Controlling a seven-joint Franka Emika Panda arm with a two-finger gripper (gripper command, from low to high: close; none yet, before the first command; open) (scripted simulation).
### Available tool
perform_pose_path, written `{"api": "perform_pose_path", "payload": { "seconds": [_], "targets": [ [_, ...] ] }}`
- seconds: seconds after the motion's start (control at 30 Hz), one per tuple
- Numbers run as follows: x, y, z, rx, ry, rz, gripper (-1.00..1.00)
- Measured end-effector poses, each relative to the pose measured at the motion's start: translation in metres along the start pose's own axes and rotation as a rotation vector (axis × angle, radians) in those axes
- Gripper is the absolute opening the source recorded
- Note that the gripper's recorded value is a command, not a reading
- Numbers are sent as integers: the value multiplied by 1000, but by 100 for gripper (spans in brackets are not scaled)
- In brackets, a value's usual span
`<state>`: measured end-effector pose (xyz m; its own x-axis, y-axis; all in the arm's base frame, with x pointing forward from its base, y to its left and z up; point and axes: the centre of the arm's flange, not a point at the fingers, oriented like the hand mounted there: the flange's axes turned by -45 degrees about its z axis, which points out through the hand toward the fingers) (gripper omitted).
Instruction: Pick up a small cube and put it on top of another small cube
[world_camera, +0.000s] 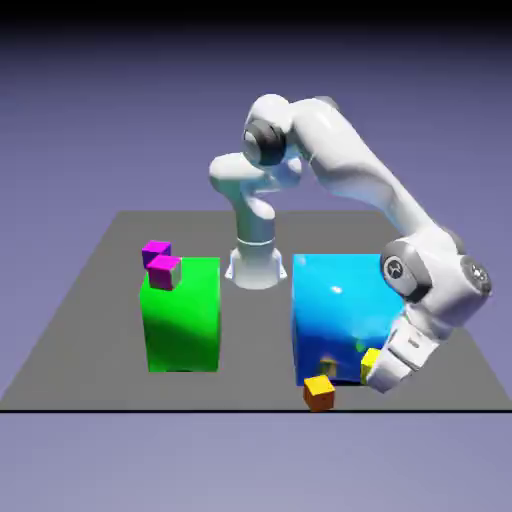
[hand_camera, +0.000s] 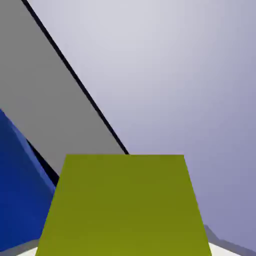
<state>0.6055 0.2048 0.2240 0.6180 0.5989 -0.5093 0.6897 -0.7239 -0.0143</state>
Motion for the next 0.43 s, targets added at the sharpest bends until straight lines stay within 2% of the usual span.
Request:
{"api": "perform_pose_path", "payload": {
  "seconds": [0.03,0.13,0.23,0.27,0.33,0.43],
  "targets": [
    [-16,17,6,51,-11,88,-100],
    [-21,16,14,99,-44,182,-100],
    [-13,12,70,99,-44,183,-100],
    [-13,11,81,99,-44,182,100],
    [-13,11,81,97,-44,182,100],
    [-19,15,25,96,-44,182,100]
  ]
}}
